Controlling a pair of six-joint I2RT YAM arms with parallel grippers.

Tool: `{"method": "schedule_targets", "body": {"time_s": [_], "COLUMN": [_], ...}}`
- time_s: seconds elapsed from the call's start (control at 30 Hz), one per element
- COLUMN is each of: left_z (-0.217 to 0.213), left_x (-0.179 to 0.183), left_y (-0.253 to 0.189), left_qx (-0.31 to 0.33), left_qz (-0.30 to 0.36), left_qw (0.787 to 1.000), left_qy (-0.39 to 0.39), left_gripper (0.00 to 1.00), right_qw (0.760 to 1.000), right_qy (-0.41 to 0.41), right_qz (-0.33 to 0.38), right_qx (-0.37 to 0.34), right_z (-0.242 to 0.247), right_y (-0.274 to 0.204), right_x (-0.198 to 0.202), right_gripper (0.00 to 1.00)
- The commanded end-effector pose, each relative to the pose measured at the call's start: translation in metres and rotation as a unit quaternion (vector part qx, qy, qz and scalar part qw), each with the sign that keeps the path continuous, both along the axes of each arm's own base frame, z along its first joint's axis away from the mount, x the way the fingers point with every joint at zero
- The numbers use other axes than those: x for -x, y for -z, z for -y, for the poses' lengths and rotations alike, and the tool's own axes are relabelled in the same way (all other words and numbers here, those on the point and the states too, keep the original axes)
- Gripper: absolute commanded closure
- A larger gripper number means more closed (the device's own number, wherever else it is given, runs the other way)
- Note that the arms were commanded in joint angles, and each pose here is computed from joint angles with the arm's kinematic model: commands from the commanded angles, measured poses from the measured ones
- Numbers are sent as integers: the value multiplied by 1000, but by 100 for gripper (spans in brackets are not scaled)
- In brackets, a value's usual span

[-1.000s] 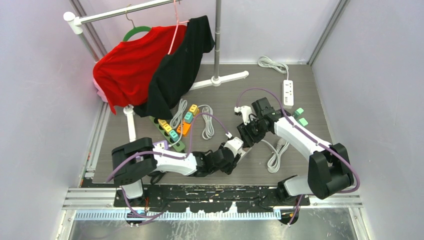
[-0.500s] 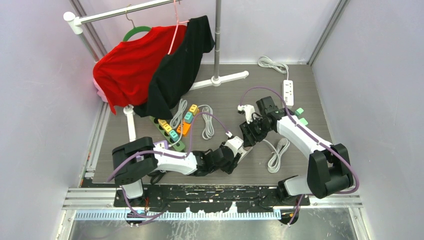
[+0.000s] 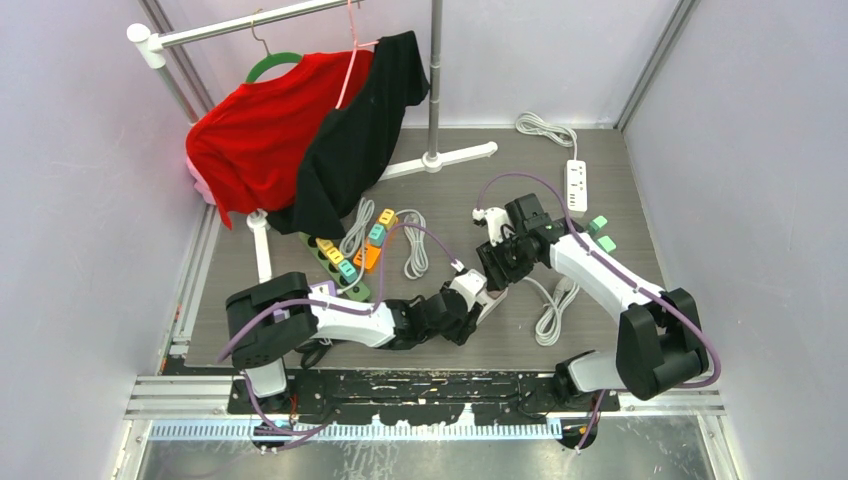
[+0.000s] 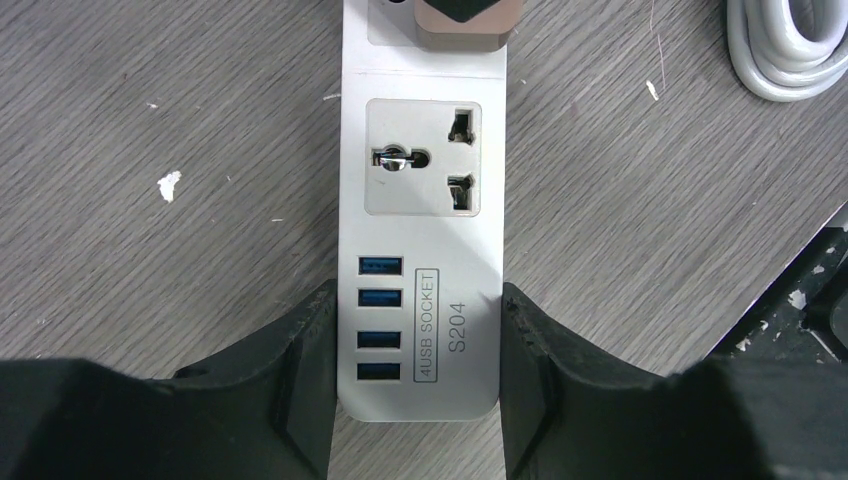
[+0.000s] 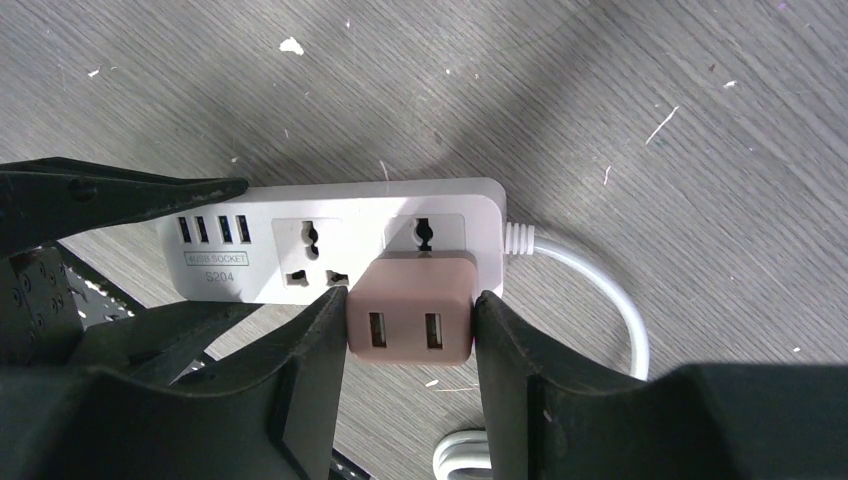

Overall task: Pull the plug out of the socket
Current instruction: Remove the plug from the socket.

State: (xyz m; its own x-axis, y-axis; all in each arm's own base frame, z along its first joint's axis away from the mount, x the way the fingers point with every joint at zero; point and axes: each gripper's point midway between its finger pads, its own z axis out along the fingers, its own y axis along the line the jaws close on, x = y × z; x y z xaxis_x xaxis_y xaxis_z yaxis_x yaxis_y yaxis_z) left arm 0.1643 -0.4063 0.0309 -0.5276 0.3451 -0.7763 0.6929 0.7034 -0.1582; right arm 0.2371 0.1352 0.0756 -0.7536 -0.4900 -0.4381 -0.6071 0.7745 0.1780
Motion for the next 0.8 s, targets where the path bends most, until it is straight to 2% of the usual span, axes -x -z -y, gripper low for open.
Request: {"method": "schedule_targets", "body": {"time_s": [0.0, 0.13, 0.27, 0.57, 0.77], "left_z": [-18, -18, -20, -22, -19], "left_x": [7, 7, 8, 9, 9], "left_y": [25, 24, 26, 27, 25], "left_qx": [-45, -45, -46, -47, -42], "left_qz": [-29, -30, -31, -33, -32], "left_qw": [999, 999, 998, 998, 999], "left_qy": [-3, -4, -4, -4, -2], "left_gripper": [100, 100, 100, 100, 100], "right_qw": [999, 995, 992, 999, 996], "right_qy": [11, -44, -46, 32, -5], "right_qz": [31, -17, -24, 9, -12], "right_qx": [2, -86, -114, -30, -83], "right_z": [5, -25, -29, 13, -9], "right_y": [-10, -26, -34, -19, -23], "right_x": [-12, 12, 14, -14, 3], "right_gripper": [99, 99, 99, 99, 99]}}
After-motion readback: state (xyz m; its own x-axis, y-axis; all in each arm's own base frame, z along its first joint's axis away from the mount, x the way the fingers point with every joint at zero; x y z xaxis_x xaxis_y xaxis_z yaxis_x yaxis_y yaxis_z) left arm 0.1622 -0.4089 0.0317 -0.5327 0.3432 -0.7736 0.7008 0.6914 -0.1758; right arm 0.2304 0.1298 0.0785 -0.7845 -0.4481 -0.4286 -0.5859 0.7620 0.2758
